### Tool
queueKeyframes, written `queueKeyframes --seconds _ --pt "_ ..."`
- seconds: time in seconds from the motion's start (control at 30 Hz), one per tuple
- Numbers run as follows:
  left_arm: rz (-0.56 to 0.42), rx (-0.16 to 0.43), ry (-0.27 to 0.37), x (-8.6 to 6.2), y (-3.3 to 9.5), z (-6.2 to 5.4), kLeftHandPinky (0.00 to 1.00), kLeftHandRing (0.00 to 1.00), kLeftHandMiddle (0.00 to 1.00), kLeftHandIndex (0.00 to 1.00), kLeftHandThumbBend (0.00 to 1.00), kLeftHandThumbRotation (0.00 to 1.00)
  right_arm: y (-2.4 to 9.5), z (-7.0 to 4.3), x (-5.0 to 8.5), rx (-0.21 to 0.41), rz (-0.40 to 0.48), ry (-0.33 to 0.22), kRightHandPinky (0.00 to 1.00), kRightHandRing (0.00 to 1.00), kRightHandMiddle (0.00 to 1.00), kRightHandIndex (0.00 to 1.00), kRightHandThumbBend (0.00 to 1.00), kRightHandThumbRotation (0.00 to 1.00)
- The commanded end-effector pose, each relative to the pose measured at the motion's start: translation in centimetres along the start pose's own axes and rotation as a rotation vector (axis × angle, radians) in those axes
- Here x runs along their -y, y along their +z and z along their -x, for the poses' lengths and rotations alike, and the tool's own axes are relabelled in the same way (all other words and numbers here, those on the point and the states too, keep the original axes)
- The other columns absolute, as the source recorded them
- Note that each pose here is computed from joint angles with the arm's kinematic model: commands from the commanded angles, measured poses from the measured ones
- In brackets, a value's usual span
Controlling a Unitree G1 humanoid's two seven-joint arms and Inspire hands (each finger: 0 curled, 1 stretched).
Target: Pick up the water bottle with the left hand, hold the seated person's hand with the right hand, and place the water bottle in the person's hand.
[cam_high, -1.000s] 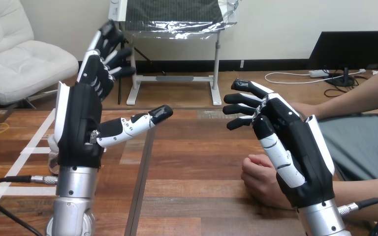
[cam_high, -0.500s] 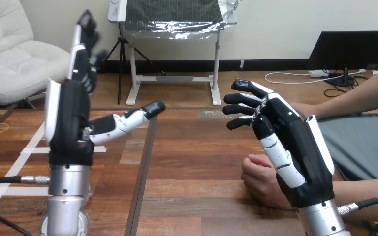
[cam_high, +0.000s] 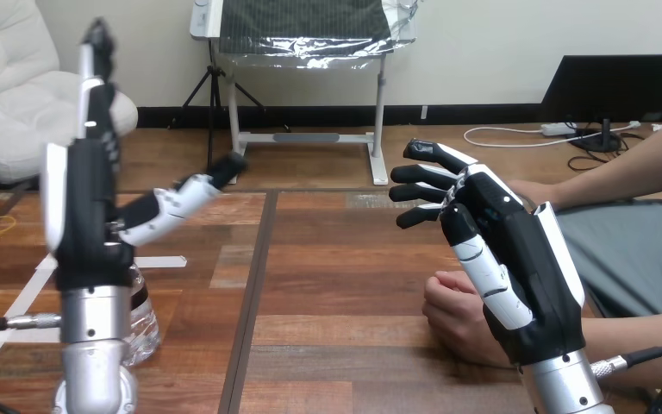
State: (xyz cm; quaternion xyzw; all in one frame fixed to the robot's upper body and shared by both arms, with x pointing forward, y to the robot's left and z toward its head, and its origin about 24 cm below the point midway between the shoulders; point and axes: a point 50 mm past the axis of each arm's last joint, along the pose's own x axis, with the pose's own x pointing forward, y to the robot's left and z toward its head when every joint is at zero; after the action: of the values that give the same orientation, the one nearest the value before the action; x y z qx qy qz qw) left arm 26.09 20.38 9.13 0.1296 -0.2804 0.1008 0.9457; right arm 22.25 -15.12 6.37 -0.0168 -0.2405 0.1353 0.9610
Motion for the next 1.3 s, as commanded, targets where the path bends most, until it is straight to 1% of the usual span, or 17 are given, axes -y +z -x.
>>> queueKeyframes --seconds 0.0,0.3,0.53,0.73,1.0,1.1,1.27 --pt "-0.037 0.072 0.023 -0.6 1.3 -1.7 1.0 1.0 1.0 1.0 1.0 0.45 1.0 -0.9 0.0 0.072 0.004 -0.007 0.58 0.7 0.74 0.79 0.54 0.74" --pt "-0.027 0.017 0.051 -1.2 0.7 -1.8 1.0 1.0 1.0 1.0 1.0 0.43 1.0 -0.9 0.0 0.073 0.002 -0.006 0.58 0.7 0.74 0.79 0.53 0.74" --pt "-0.055 -0.008 0.064 -1.5 0.1 -1.9 1.0 1.0 1.0 1.0 1.0 0.43 1.1 -0.8 0.0 0.073 0.003 -0.004 0.58 0.7 0.74 0.79 0.53 0.74" --pt "-0.041 -0.038 0.056 -1.6 -0.5 -2.0 1.0 1.0 1.0 1.0 1.0 0.41 1.1 -0.9 0.0 0.07 0.003 -0.003 0.58 0.7 0.74 0.79 0.54 0.74" --pt "-0.068 -0.08 0.049 -1.7 -1.4 -1.9 1.0 1.0 1.0 1.0 1.0 0.38 1.1 -0.8 0.0 0.073 0.001 -0.001 0.58 0.7 0.74 0.79 0.56 0.75" --pt "-0.087 -0.105 0.05 -1.7 -1.8 -1.9 1.0 1.0 1.0 1.0 1.0 0.38 1.1 -0.8 0.0 0.074 0.001 -0.001 0.58 0.7 0.74 0.79 0.56 0.75" --pt "-0.089 -0.151 0.051 -1.6 -2.5 -1.7 1.0 1.0 1.0 1.0 1.0 0.39 1.1 -0.8 0.0 0.074 0.0 0.0 0.58 0.7 0.74 0.79 0.57 0.75"
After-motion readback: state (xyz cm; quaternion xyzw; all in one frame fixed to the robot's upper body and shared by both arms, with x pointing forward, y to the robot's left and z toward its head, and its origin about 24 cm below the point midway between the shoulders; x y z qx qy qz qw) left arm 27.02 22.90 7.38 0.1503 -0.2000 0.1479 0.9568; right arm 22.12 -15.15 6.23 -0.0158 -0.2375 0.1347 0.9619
